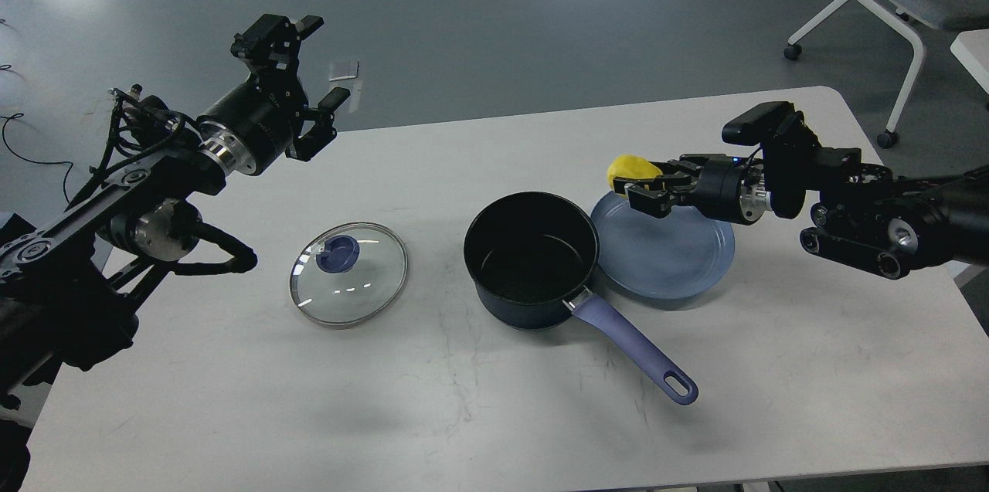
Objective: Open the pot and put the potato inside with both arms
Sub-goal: 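Lift the potato and carry it over the saucepan, then release the potato into the saucepan and raise the right gripper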
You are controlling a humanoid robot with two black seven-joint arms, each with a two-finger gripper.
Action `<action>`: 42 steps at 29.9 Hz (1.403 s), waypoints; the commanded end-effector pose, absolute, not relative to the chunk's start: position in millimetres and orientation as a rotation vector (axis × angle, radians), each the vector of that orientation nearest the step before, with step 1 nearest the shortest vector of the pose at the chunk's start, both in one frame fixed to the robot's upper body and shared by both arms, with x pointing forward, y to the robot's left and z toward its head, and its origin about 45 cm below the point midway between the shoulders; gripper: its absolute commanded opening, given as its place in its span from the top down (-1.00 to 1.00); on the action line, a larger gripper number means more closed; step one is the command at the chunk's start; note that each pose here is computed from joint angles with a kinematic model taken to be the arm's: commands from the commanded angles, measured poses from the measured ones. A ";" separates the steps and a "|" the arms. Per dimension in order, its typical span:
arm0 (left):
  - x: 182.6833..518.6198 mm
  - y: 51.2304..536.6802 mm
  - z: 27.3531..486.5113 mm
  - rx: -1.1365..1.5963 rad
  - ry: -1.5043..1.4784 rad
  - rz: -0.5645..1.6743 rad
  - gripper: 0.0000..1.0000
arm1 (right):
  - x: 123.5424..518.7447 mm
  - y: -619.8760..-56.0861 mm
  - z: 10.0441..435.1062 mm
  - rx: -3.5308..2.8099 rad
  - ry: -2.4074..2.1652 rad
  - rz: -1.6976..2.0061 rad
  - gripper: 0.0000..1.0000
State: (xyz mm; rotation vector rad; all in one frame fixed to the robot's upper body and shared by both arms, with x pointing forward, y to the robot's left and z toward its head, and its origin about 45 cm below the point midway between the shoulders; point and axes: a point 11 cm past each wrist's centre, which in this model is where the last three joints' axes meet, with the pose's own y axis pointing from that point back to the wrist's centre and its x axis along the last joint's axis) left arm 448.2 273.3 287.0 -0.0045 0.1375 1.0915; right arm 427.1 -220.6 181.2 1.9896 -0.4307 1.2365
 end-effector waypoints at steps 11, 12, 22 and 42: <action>448.2 273.9 287.1 -0.003 0.138 1.092 -0.96 | 388.2 -137.5 152.9 2.140 -0.186 1.278 0.00; 448.1 274.4 286.4 -0.002 0.138 1.095 -0.96 | 384.8 -138.3 148.3 2.149 -0.192 1.266 -0.65; 448.3 273.5 285.7 -0.001 0.137 1.098 -0.96 | 401.6 -128.9 173.6 2.208 -0.357 1.264 -1.00; 445.2 276.1 258.6 -0.056 0.307 1.155 -0.96 | 471.4 -191.0 269.1 2.794 -1.763 -0.371 -1.00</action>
